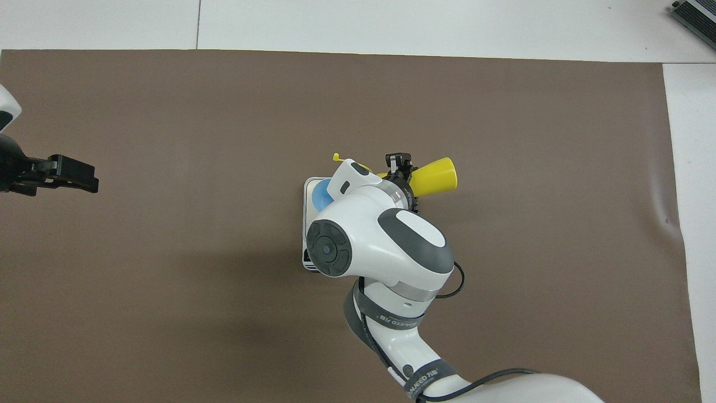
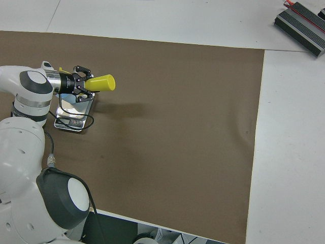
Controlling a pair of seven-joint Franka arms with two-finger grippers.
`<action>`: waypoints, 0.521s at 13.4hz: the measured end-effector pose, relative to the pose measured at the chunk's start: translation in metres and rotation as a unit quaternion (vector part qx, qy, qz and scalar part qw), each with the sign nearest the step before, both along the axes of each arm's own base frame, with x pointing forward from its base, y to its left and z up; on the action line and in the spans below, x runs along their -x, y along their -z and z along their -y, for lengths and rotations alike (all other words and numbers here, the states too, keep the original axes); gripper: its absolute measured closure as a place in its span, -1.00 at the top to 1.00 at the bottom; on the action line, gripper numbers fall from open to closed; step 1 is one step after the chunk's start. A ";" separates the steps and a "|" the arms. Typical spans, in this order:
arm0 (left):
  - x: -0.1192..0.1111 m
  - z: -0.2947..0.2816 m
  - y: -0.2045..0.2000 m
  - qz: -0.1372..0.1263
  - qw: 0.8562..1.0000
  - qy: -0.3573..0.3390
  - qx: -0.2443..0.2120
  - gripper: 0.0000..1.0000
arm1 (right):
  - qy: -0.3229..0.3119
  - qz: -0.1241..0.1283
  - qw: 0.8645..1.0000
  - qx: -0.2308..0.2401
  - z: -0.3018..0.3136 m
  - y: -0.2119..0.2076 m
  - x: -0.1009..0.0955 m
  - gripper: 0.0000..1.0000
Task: Pour seasoning into cup on scale with both arms
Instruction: 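Tilt the yellow bottle nozzle down over the blue cup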
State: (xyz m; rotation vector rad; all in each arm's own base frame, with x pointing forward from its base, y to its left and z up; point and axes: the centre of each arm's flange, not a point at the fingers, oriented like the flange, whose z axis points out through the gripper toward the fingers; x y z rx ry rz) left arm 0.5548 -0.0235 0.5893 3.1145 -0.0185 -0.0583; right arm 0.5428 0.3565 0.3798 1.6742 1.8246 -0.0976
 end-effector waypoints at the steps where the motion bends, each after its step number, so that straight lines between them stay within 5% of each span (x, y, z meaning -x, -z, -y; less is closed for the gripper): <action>1: 0.000 0.000 0.000 0.000 1.000 0.000 0.000 1.00 | 0.006 0.005 1.000 0.004 -0.004 -0.001 0.000 -0.07; 7: 0.000 0.000 0.000 0.000 1.000 0.000 0.000 1.00 | 0.021 0.009 1.000 0.017 -0.008 -0.003 -0.005 -0.07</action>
